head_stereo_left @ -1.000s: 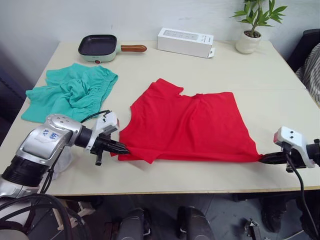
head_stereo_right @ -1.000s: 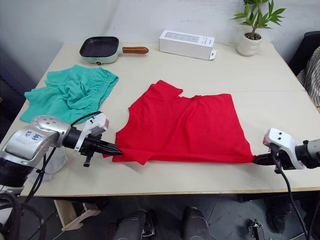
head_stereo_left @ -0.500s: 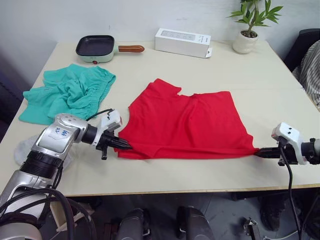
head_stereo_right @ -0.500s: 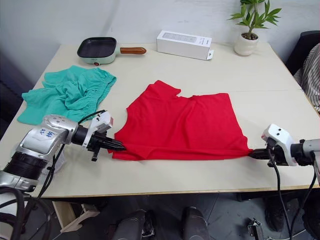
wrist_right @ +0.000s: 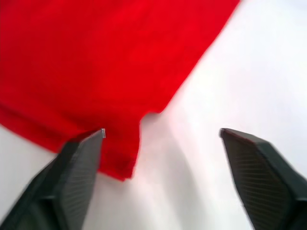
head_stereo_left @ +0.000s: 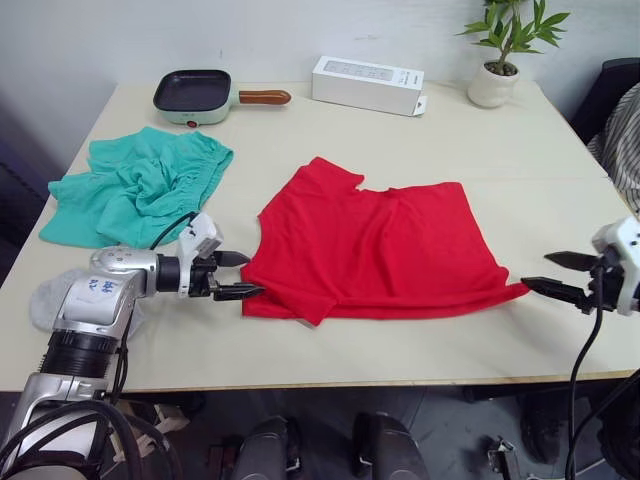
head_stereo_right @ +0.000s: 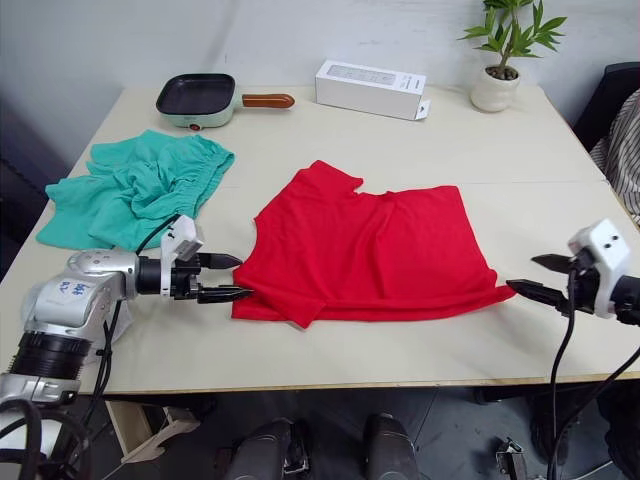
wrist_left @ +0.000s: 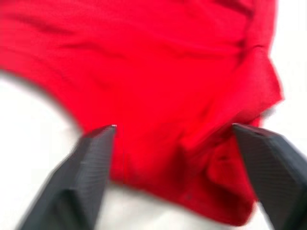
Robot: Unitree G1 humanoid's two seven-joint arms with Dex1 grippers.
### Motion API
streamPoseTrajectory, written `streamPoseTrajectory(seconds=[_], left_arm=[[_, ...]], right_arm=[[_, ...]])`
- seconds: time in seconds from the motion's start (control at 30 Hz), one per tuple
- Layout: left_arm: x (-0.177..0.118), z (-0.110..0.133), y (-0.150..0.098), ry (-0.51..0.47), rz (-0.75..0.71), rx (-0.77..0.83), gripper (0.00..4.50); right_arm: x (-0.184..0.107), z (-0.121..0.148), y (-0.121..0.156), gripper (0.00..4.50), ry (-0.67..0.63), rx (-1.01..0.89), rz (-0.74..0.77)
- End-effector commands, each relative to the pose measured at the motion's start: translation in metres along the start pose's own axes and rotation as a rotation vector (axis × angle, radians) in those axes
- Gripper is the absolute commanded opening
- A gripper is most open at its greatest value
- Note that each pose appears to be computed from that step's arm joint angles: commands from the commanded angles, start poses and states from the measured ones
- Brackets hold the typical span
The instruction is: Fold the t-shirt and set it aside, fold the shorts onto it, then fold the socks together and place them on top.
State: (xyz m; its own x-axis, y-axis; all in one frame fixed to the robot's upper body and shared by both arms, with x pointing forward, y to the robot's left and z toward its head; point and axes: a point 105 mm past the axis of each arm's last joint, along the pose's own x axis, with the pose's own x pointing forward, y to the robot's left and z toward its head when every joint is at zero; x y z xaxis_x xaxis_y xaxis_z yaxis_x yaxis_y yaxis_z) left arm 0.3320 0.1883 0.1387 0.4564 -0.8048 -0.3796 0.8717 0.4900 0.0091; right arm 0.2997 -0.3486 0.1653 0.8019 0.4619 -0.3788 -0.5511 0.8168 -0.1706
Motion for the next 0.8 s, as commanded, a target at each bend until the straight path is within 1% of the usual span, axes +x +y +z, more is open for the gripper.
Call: streamPoseTrajectory(seconds=[0.03,0.07,0.13,0.17,0.2,0.27,0.33,0.37,0.4,0.43,0.47,0.53,0.57,0.6,0.63,0.73,0.8], left_arm=[[-0.016,0.016,0.007,-0.097,0.084,0.096,4.5],[-0.021,0.018,0.007,-0.119,0.094,0.122,4.5],[-0.028,0.021,-0.001,-0.148,0.064,0.167,4.5],[-0.03,0.022,-0.005,-0.151,0.052,0.192,4.31],[-0.032,0.022,-0.011,-0.155,0.024,0.21,4.1],[-0.033,0.019,-0.03,-0.132,-0.061,0.269,3.6],[-0.031,0.015,-0.044,-0.118,-0.127,0.277,2.91],[-0.027,0.012,-0.052,-0.113,-0.16,0.276,2.58],[-0.023,0.009,-0.06,-0.104,-0.191,0.283,2.34],[-0.017,0.004,-0.069,-0.093,-0.225,0.295,1.93],[-0.014,0.0,-0.076,-0.086,-0.248,0.303,1.64],[-0.002,-0.009,-0.086,-0.064,-0.291,0.339,1.04],[0.002,-0.012,-0.089,-0.057,-0.304,0.353,0.62],[0.007,-0.014,-0.09,-0.056,-0.309,0.368,0.37],[0.014,-0.016,-0.091,-0.054,-0.317,0.38,0.01],[0.031,-0.02,-0.09,-0.043,-0.317,0.429,0.01],[0.043,-0.018,-0.086,-0.058,-0.295,0.443,0.01]], right_arm=[[-0.019,0.02,-0.007,4.48,-0.072,-0.061,-0.067],[-0.022,0.022,-0.007,4.48,-0.086,-0.068,-0.071],[-0.024,0.029,0.0,4.48,-0.125,-0.086,-0.049],[-0.024,0.031,0.007,4.49,-0.135,-0.073,-0.014],[-0.023,0.033,0.015,4.3,-0.145,-0.078,0.026],[-0.017,0.036,0.043,3.91,-0.163,-0.071,0.138],[-0.01,0.036,0.068,3.17,-0.179,-0.104,0.216],[-0.002,0.031,0.089,2.8,-0.175,-0.124,0.281],[0.005,0.024,0.111,2.54,-0.159,-0.152,0.353],[0.012,0.017,0.129,2.07,-0.152,-0.183,0.404],[0.016,0.013,0.141,1.77,-0.152,-0.204,0.432],[0.028,0.01,0.151,1.12,-0.19,-0.177,0.42],[0.032,0.009,0.155,0.66,-0.204,-0.163,0.415],[0.037,0.005,0.159,0.38,-0.197,-0.17,0.419],[0.042,-0.001,0.161,0.01,-0.181,-0.18,0.42],[0.051,-0.011,0.16,0.01,-0.159,-0.191,0.406],[0.057,-0.014,0.156,0.01,-0.154,-0.201,0.373]])
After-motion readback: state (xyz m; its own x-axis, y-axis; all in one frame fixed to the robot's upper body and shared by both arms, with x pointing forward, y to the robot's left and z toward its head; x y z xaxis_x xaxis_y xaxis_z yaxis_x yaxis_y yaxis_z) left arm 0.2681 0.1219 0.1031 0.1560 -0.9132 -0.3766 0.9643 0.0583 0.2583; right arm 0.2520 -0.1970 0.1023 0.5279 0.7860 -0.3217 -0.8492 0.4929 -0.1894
